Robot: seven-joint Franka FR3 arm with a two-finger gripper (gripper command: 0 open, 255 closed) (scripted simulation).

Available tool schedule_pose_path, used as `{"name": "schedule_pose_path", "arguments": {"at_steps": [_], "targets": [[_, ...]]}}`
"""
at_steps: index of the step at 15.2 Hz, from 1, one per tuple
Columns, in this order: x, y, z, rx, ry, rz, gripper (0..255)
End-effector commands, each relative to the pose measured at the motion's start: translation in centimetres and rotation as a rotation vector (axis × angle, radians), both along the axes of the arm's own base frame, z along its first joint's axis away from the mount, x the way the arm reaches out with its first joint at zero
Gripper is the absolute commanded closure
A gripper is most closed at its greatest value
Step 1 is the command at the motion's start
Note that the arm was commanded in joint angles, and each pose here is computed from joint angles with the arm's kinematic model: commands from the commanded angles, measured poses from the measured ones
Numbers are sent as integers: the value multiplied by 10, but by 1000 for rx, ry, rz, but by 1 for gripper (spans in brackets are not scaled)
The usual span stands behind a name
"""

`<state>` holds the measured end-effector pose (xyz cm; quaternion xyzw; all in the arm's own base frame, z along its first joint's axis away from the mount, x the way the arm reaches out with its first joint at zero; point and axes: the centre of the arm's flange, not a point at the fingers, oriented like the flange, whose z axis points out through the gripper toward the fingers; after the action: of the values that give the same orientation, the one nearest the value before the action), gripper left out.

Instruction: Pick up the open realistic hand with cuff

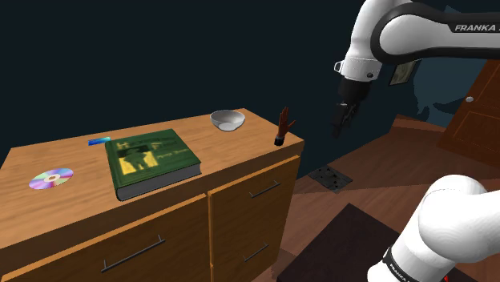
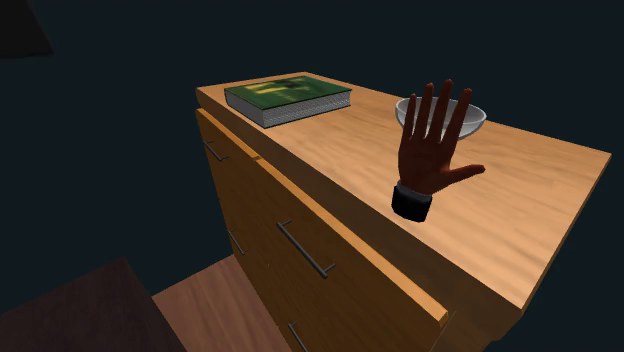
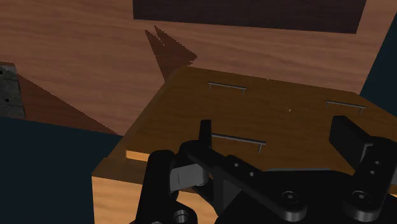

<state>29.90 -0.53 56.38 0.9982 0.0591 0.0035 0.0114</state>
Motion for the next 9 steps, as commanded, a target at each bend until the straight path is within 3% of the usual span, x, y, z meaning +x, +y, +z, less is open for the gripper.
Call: {"name": "schedule_pose_path", "arguments": {"at_steps": [1, 9], "targets": [[0, 0, 0, 0, 0, 0, 0], [51, -84, -29, 8, -64, 278, 0]]}}
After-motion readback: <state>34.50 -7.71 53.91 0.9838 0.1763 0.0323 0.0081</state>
